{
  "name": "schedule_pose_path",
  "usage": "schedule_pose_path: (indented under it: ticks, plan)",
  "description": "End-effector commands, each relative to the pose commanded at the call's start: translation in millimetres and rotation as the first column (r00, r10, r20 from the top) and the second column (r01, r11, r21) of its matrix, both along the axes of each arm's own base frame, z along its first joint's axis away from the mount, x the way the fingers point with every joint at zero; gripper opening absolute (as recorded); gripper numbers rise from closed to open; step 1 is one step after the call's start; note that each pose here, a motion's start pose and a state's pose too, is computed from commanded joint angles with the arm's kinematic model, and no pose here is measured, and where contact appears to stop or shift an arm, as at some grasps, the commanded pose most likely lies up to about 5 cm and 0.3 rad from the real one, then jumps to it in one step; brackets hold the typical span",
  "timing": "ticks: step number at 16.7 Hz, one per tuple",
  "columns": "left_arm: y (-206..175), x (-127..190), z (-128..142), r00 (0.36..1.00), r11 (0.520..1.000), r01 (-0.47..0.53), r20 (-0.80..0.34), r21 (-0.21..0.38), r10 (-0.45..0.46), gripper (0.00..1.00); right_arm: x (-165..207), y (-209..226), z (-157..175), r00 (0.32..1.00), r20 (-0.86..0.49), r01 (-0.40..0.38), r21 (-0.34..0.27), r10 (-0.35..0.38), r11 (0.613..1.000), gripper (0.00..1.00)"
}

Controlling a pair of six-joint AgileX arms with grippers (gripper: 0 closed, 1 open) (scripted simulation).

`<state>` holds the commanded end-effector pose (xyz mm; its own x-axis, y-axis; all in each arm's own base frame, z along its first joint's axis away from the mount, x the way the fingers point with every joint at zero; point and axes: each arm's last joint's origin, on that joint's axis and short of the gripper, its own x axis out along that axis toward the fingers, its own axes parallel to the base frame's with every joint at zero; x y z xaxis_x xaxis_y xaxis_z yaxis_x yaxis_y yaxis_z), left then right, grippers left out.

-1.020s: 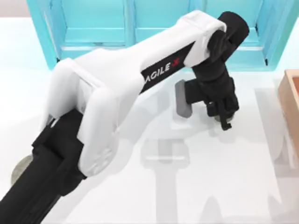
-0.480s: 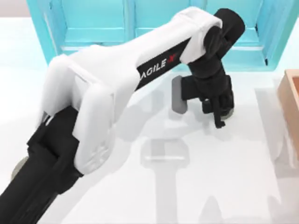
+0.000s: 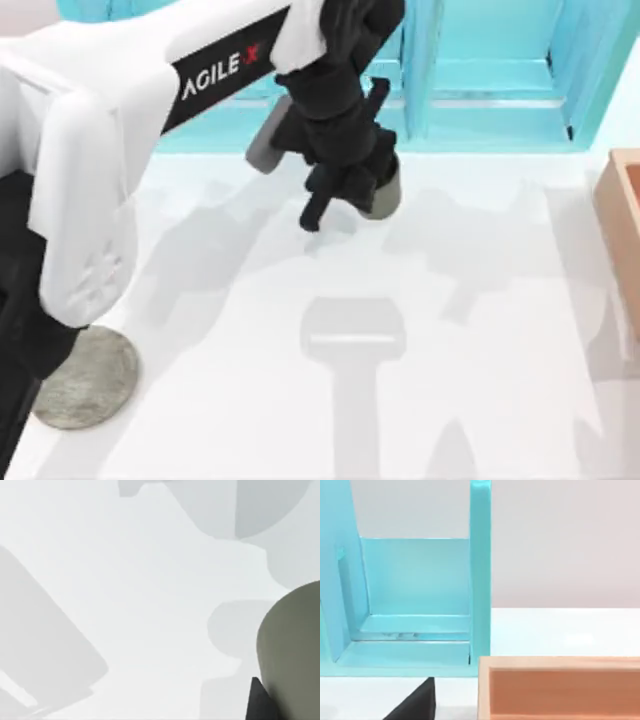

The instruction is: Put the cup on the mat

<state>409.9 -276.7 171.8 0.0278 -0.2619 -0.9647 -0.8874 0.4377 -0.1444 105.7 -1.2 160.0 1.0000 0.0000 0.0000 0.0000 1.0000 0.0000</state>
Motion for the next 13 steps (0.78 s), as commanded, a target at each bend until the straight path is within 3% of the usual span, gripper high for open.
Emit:
schedule_pose_path:
  ticks: [3, 5, 9, 13]
  plan:
    - [54, -3, 10, 0.974, 0.971, 0.225, 0.017, 0.082, -0.227, 0.0, 0, 0, 0, 1.0, 0.0, 0.0, 0.0, 0.0, 1.0, 1.0]
    - [91, -11, 16, 0.924, 0.917, 0.379, 0.0, 0.127, -0.382, 0.0, 0, 0, 0, 1.0, 0.0, 0.0, 0.0, 0.0, 1.0, 1.0]
    - [160, -37, 24, 0.76, 0.745, 0.647, -0.066, 0.16, -0.646, 0.0, 0, 0, 0, 1.0, 0.0, 0.0, 0.0, 0.0, 1.0, 1.0]
    - [212, -71, 30, 0.572, 0.558, 0.819, -0.116, 0.134, -0.812, 0.0, 0, 0, 0, 1.0, 0.0, 0.0, 0.0, 0.0, 1.0, 1.0]
